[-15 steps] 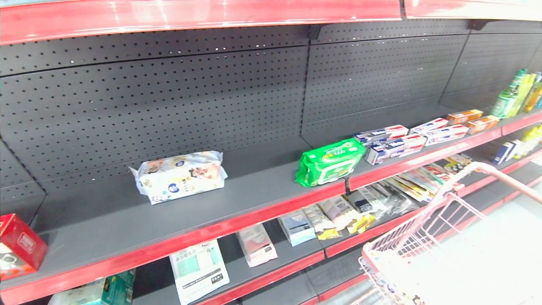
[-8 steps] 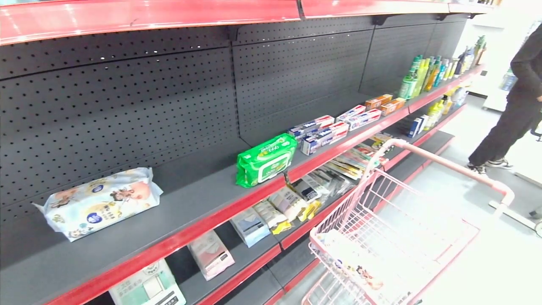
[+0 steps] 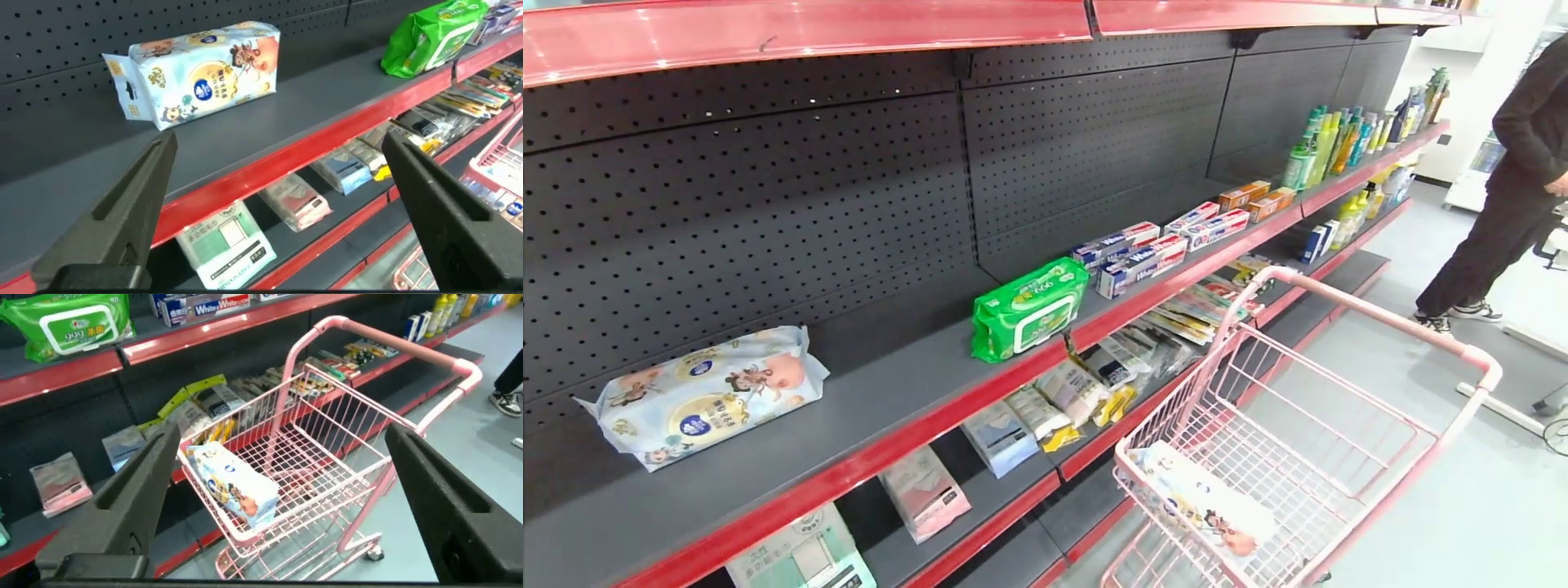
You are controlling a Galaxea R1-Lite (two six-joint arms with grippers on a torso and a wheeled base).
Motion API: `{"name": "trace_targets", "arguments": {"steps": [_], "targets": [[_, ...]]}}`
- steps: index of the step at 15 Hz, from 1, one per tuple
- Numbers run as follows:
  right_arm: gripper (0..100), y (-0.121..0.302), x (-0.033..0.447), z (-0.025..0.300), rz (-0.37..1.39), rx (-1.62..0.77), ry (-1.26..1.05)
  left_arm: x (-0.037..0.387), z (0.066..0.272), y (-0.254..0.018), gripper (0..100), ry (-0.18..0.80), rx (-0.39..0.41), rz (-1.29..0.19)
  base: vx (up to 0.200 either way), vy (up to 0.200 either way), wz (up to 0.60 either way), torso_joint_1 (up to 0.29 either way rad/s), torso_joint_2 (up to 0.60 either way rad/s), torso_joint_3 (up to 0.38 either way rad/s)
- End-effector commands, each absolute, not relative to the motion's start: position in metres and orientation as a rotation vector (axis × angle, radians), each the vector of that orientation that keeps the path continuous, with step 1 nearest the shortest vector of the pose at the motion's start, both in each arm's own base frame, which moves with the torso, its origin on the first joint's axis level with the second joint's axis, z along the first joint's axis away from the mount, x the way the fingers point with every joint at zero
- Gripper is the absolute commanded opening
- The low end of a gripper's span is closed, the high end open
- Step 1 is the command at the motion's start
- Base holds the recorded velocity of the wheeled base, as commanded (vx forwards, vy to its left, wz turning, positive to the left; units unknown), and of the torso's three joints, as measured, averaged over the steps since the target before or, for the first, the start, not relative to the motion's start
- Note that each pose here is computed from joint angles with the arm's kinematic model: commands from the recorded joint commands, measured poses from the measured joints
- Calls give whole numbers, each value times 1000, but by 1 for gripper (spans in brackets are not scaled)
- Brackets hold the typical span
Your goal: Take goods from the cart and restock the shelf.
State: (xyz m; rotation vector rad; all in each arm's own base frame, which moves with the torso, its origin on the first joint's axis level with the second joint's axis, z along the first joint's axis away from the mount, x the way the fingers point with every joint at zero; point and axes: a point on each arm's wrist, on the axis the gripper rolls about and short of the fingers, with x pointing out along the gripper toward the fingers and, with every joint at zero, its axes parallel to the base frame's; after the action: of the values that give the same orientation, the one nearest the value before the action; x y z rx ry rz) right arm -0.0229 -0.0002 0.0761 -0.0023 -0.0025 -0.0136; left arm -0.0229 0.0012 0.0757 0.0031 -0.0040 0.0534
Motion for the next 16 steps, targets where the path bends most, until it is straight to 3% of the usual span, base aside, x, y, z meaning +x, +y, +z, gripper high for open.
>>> {"name": "trace_targets", "arguments": {"steps": [1,7,16], "targets": [[100,0,-23,76,-14,-2,-3,-23,76,1,100,-3,3,54,0,0,-600,2,2,2],[100,0,-23,76,-14,-3,-3,-23,76,1,100,-3,3,54,0,0,-600,2,1,2],[100,0,-23,76,-11,-6,-3,-23,76,1,100,-3,3,54,0,0,0,0,0,0]]}}
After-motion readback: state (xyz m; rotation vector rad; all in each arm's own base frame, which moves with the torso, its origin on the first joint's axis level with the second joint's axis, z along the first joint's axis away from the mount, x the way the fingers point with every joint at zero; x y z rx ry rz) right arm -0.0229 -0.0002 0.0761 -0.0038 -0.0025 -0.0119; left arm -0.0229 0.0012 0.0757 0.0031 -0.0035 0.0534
